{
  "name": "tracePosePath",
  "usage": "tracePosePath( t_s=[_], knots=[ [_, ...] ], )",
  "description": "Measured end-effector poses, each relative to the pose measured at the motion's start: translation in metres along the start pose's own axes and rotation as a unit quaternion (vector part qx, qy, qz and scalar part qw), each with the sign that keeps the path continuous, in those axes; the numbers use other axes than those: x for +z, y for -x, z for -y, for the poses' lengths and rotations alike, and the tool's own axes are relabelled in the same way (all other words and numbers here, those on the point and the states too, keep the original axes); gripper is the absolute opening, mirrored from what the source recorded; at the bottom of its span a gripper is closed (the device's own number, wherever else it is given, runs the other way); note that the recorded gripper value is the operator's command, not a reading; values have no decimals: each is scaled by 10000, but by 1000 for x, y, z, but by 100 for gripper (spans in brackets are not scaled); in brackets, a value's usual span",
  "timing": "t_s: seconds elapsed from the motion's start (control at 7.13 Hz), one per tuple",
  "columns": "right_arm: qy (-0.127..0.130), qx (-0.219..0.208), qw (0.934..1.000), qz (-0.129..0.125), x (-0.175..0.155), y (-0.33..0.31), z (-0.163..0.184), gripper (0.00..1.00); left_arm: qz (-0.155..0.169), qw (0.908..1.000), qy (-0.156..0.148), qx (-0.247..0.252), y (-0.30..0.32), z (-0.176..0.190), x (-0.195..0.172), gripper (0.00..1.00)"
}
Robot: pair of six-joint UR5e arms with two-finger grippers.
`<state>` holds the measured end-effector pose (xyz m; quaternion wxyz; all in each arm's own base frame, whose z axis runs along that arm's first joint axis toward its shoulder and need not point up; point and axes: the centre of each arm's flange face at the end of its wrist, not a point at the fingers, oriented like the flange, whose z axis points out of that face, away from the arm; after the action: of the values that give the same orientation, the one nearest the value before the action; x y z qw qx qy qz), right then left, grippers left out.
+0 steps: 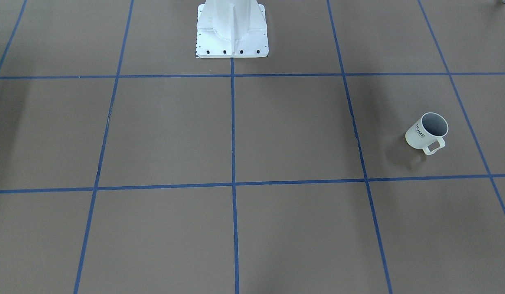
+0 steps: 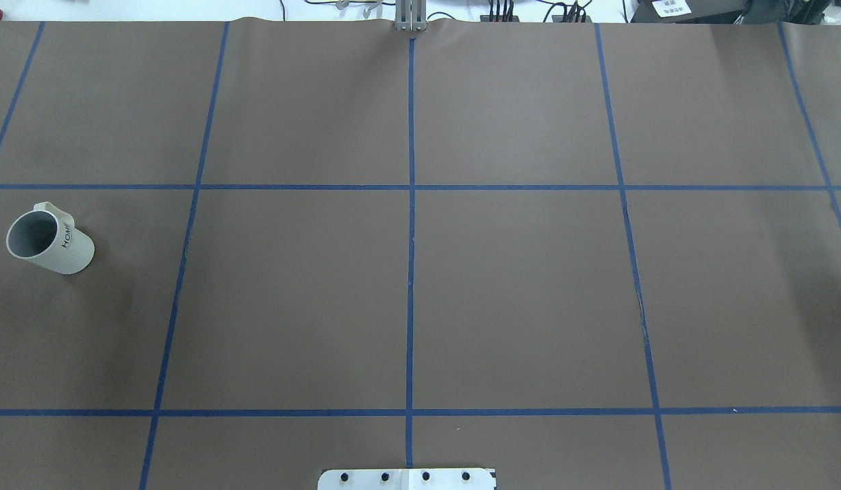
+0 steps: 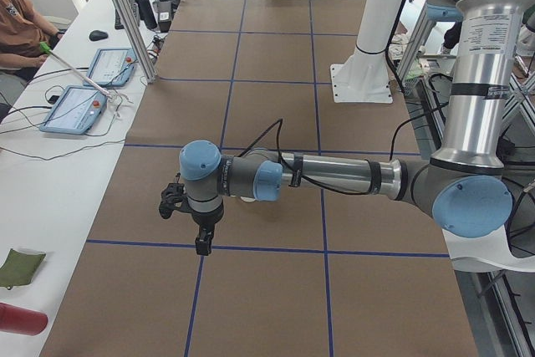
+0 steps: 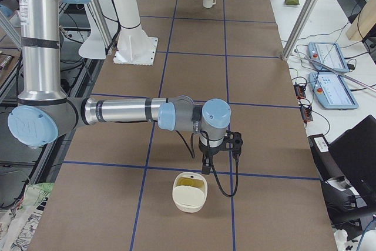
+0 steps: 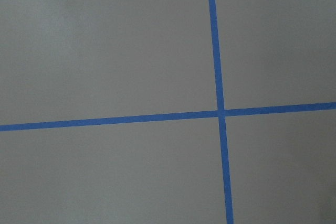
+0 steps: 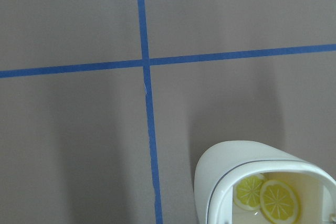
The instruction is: Left arm hands cup to right arm to dump lemon
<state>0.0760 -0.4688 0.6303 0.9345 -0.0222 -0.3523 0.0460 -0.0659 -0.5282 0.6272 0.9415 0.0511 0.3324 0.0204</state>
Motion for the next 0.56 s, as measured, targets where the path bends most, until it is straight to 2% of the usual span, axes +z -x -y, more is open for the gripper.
tracePosePath(
  t_s=[0.56],
  knots=[
    [-31,-32,10000,7,-3,3,3,100,-6,10000,0,0,0,0,0,100]
  ],
)
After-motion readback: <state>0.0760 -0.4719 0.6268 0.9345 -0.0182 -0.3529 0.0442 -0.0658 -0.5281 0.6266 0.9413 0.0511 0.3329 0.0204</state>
